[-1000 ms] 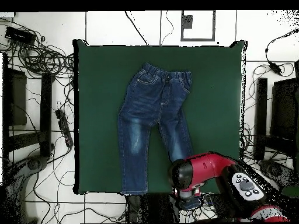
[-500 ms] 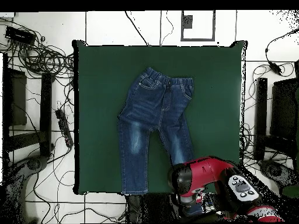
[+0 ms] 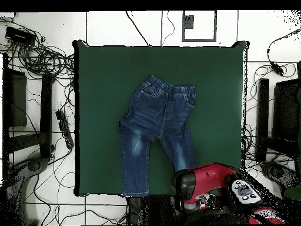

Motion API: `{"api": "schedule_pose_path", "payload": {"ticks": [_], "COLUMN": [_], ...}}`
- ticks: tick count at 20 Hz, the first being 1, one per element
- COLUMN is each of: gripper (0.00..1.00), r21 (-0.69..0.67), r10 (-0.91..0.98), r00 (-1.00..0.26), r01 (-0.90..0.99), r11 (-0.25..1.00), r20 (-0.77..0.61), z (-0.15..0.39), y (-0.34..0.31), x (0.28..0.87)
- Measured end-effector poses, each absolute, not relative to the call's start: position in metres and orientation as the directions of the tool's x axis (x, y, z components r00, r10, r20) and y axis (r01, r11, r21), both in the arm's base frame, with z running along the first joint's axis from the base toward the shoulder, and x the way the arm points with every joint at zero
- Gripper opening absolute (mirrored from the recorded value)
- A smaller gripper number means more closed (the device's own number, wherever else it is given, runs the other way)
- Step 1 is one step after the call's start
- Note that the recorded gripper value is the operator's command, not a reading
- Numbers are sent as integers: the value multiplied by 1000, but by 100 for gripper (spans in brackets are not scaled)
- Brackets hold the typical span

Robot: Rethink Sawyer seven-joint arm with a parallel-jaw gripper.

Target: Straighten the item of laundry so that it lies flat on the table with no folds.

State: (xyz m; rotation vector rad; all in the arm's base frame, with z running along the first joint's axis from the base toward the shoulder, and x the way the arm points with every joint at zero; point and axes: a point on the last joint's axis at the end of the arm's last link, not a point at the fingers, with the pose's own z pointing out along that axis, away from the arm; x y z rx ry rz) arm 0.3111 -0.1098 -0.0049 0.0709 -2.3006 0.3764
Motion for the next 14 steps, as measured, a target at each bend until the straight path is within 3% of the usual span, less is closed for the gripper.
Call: {"api": "schedule_pose_path", "payload": {"ticks": [6,7,14], "gripper": [0,100,100], "r21": [-244,-243,-242], "r10": [68,71,78], "r00": [-713,-736,-760], "r01": [-147,-129,-106], "r11": [959,961,965], "r20": [698,673,645], "z": [-7,-8,-9], "y": [-114,-118,-124], "x": [314,317,320]}}
